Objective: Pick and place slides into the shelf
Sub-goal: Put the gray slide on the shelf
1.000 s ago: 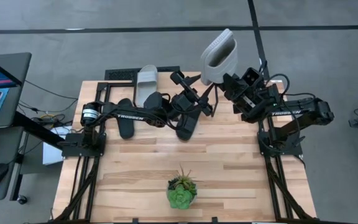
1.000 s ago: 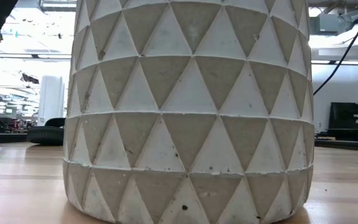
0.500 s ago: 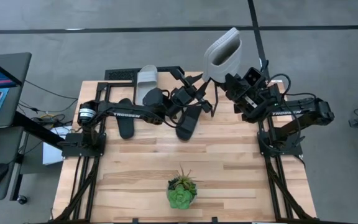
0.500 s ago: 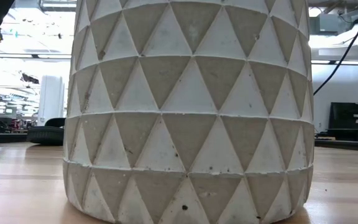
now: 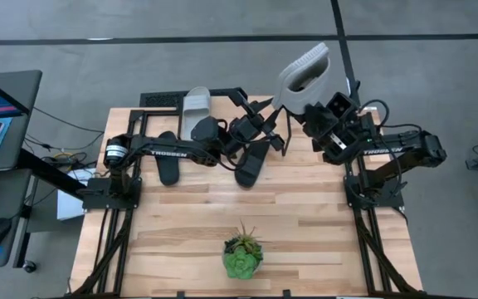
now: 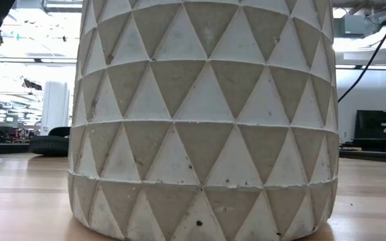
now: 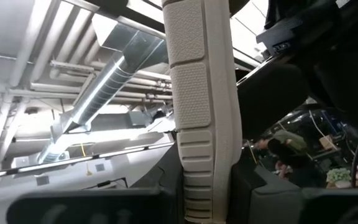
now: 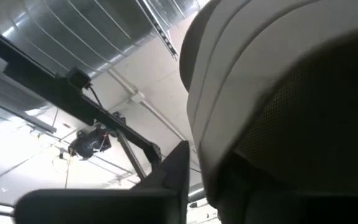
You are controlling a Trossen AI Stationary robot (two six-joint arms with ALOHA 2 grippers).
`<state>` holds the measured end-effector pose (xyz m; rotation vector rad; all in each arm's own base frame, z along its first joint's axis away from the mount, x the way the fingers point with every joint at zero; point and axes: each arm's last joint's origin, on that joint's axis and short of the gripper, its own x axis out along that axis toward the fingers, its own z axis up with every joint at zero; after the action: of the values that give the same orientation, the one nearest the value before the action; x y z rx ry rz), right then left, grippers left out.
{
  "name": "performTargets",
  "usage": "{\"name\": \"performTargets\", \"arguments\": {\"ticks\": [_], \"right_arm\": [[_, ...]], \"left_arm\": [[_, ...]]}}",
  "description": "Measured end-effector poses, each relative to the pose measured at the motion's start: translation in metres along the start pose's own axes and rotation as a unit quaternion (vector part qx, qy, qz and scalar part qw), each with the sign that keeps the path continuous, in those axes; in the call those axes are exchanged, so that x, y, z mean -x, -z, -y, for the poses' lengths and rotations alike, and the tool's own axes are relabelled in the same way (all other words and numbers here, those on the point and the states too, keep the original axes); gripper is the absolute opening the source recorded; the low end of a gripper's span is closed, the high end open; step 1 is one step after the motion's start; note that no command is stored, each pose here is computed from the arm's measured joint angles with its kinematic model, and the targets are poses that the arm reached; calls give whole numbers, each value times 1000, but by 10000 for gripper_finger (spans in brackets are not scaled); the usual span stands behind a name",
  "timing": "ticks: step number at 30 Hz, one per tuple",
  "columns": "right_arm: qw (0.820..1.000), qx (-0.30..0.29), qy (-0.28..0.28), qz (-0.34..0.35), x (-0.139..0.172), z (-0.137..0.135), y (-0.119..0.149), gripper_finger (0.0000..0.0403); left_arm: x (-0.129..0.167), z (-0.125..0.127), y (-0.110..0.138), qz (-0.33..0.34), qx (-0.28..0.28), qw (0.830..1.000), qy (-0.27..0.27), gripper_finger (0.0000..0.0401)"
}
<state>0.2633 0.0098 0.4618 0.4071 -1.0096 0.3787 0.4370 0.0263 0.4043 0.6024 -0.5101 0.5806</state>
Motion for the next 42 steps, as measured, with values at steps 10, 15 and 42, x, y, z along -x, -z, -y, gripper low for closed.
{"name": "performTargets", "arguments": {"ticks": [10,15,42], "right_arm": [[1000,2,0,-3,0,0,1,174],[1000,-4,2,-15,-1,-3,-5,228],[978,-19,104,-181,9,-17,-37,250]], "left_arm": [[0,1,3,-12,2,1000,-6,47],[0,0,3,-17,2,1000,-11,47],[-6,-36,-3,-56,-24,997,-45,46]]}}
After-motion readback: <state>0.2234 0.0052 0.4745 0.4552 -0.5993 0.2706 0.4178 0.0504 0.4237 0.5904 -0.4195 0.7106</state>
